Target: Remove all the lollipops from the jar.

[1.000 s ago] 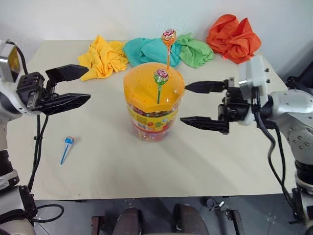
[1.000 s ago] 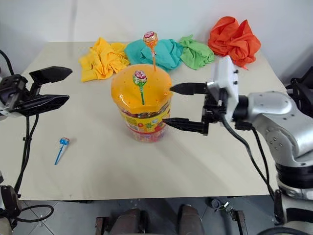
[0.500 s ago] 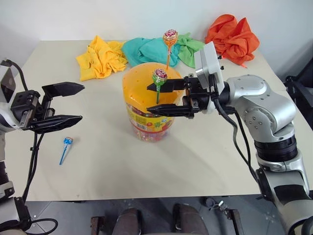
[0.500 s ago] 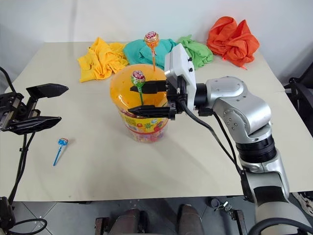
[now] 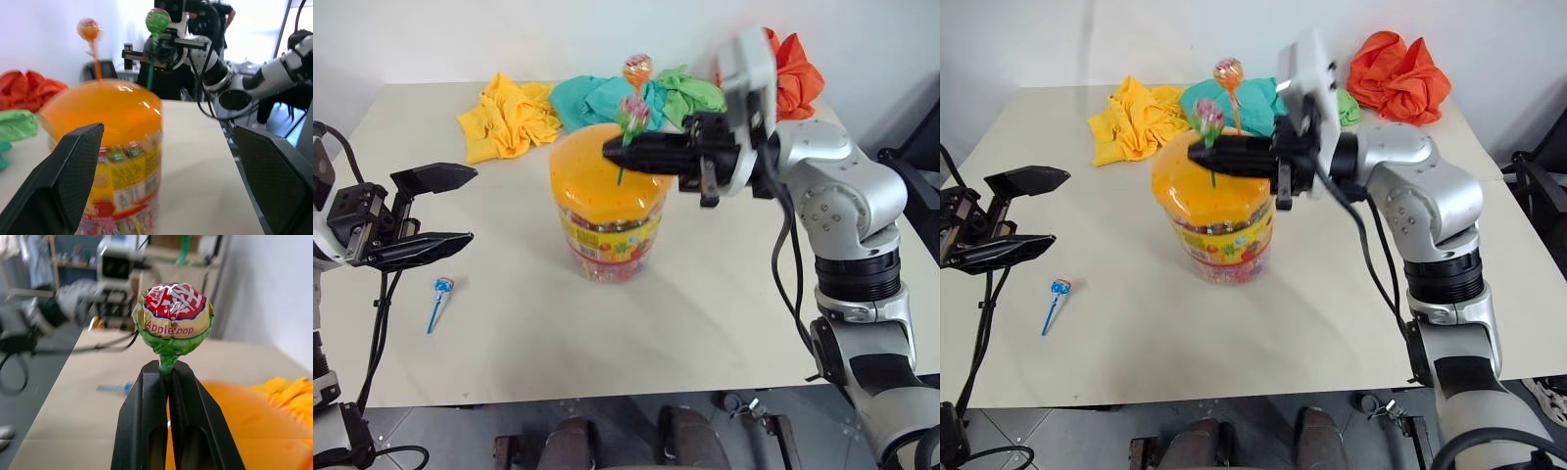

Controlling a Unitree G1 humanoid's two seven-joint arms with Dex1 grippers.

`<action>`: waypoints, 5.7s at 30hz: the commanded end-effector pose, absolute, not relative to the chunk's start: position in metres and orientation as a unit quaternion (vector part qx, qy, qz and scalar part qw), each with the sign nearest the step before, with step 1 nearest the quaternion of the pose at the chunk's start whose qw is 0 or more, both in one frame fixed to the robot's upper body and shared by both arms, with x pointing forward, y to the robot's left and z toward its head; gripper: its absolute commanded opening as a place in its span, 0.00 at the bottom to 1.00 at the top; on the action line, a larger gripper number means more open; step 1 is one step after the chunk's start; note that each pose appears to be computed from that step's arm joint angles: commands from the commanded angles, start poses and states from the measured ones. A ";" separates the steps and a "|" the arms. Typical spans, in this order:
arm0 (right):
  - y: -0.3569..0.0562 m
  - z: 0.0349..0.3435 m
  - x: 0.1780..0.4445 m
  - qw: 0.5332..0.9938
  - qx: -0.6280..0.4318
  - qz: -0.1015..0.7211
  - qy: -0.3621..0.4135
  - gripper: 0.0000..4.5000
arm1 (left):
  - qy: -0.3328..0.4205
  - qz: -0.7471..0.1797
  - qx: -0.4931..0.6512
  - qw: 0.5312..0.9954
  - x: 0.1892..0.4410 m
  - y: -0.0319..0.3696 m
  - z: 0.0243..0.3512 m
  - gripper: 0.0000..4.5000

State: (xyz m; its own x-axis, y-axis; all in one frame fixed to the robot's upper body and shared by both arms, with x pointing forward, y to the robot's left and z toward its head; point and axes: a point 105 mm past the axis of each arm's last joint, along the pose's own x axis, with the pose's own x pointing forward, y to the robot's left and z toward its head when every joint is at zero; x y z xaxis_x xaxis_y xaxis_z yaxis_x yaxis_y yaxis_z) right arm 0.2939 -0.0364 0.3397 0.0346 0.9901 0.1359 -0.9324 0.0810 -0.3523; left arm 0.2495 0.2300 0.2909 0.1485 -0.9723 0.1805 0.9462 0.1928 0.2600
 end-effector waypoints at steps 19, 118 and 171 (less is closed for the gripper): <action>-0.224 0.259 0.309 0.921 -0.086 0.341 0.165 0.01 | -0.134 -0.680 0.069 0.717 0.247 0.212 0.294 1.00; -0.223 0.281 0.371 0.948 -0.110 0.221 0.200 0.00 | -0.162 -0.631 0.066 0.756 0.257 0.231 0.298 1.00; -0.209 0.192 0.305 0.773 -0.269 0.569 0.077 1.00 | 0.045 -0.438 0.068 0.895 0.254 0.321 0.225 1.00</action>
